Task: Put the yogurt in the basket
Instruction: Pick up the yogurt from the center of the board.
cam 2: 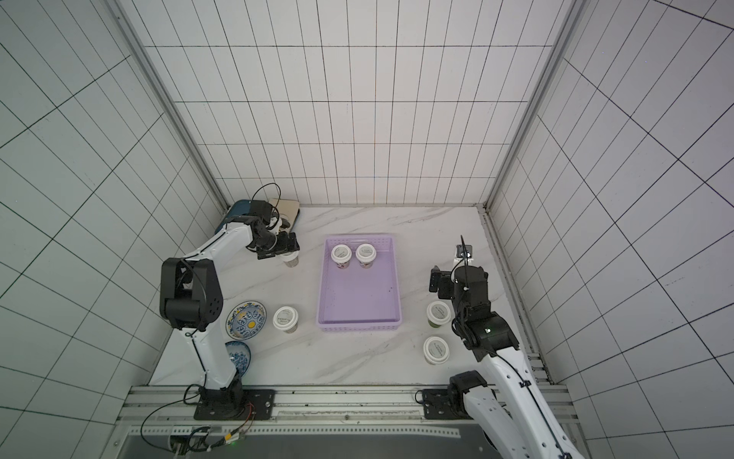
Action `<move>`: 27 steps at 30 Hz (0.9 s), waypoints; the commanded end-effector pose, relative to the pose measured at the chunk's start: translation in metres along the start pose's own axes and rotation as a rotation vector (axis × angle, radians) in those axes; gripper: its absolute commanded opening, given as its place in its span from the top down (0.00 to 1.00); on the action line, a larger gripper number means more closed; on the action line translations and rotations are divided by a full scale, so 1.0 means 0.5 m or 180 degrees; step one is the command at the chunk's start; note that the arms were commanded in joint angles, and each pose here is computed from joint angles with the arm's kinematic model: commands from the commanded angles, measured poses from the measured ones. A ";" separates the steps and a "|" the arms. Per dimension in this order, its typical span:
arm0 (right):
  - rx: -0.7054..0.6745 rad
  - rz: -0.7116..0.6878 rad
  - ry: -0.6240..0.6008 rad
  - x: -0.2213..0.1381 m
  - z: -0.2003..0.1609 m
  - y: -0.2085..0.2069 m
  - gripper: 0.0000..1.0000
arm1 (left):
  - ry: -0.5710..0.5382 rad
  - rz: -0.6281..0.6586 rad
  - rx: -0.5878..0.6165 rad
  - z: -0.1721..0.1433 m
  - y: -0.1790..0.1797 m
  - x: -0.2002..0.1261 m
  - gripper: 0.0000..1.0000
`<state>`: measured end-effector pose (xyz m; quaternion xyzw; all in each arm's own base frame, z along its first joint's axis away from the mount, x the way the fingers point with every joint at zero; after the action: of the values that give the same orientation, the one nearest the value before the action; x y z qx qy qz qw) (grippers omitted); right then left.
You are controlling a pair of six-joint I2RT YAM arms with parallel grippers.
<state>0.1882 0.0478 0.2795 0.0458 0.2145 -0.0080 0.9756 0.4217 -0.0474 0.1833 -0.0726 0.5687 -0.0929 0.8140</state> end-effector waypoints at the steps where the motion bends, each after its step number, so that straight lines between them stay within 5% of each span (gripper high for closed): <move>1: -0.0053 -0.0032 0.0001 0.007 -0.010 0.001 0.01 | 0.0075 -0.0048 -0.0027 0.007 0.002 0.007 0.02; 27: -0.0081 -0.0034 0.0038 0.011 -0.013 0.004 0.01 | 0.0228 -0.0196 -0.0082 0.015 0.001 0.019 0.24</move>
<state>0.1894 0.0491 0.2779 0.0388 0.2181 -0.0084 0.9751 0.4328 -0.0473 0.1721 -0.0956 0.6016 -0.1050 0.7861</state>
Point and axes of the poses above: each gripper's point midway between its finger pads, its own x axis out along the fingers, its own y axis along the line the jaws close on, z = x × y, the point moved 10 cm from there along -x, back along the fingers, and after that the axes turned 9 degrees about x, right-handed, at the moved point
